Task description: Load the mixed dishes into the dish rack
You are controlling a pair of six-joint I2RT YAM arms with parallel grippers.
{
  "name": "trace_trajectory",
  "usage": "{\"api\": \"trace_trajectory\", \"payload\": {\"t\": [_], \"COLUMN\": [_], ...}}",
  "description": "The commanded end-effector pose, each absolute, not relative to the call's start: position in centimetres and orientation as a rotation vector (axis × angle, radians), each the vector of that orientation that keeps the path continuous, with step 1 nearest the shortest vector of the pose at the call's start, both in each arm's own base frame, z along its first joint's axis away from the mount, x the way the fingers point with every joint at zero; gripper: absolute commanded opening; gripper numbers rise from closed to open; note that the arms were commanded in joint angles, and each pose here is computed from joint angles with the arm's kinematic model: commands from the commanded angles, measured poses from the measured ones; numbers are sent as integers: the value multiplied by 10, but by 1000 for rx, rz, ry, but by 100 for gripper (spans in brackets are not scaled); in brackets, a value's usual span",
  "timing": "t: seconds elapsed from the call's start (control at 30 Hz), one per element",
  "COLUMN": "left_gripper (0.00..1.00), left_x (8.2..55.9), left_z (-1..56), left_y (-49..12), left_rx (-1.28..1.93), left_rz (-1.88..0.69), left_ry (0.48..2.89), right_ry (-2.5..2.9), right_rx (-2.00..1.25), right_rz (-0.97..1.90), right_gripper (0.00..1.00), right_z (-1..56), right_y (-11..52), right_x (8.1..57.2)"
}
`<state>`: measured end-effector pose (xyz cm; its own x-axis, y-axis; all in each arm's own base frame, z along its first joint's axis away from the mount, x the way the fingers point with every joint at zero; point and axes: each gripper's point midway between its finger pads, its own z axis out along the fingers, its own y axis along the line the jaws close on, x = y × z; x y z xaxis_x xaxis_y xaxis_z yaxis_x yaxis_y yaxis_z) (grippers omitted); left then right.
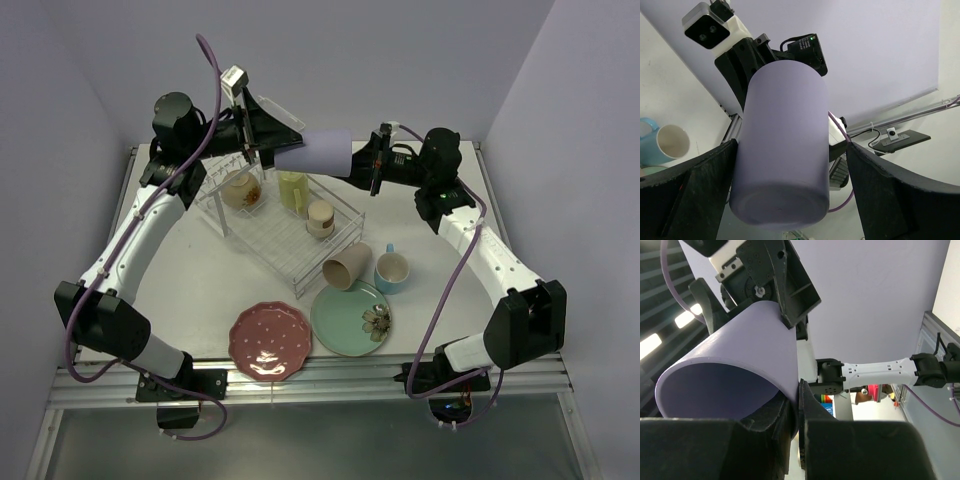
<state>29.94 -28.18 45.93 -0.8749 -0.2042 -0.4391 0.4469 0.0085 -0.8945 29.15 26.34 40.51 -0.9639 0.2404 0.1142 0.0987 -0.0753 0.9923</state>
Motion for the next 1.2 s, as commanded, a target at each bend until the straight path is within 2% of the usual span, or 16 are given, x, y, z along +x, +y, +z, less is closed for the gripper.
{"api": "trace_trajectory", "payload": {"t": [0.0,0.37,0.47,0.57,0.67,0.7,0.73,0.77,0.8,0.83,0.87,1.0,1.1,1.17], "left_gripper": [94,91,87,78,46,24,13,5,0,0,0,0,0,0], "left_x": [275,275,277,279,284,286,287,289,291,293,296,309,319,317], "left_z": [481,483,485,485,481,480,476,476,475,472,466,451,433,408], "left_y": [-276,-279,-280,-280,-281,-281,-282,-282,-282,-281,-280,-268,-246,-229], "left_rx": [378,406,403,396,369,367,344,334,313,308,260,156,54,-60], "left_rz": [-1908,-1901,-1902,-1904,-1898,-1887,-1885,-1876,-1870,-1852,-1844,-1718,-1557,-1382], "left_ry": [1742,1730,1730,1732,1755,1756,1781,1789,1803,1811,1872,1975,2074,2259], "right_ry": [1993,2027,2016,2036,2027,2018,2015,2022,2026,2024,2034,2130,2155,2158], "right_rx": [419,436,448,445,435,423,418,409,391,369,367,371,442,382], "right_rz": [2190,2188,2207,2186,2190,2196,2195,2196,2183,2167,2142,1914,1732,1558], "right_gripper": [0,0,0,0,0,0,1,11,36,47,63,96,99,100], "right_z": [414,413,411,409,409,411,412,411,409,412,410,386,366,355], "right_y": [259,263,262,263,263,263,263,264,264,263,261,244,215,194], "right_x": [300,301,300,300,300,300,300,301,301,301,302,306,311,311]}}
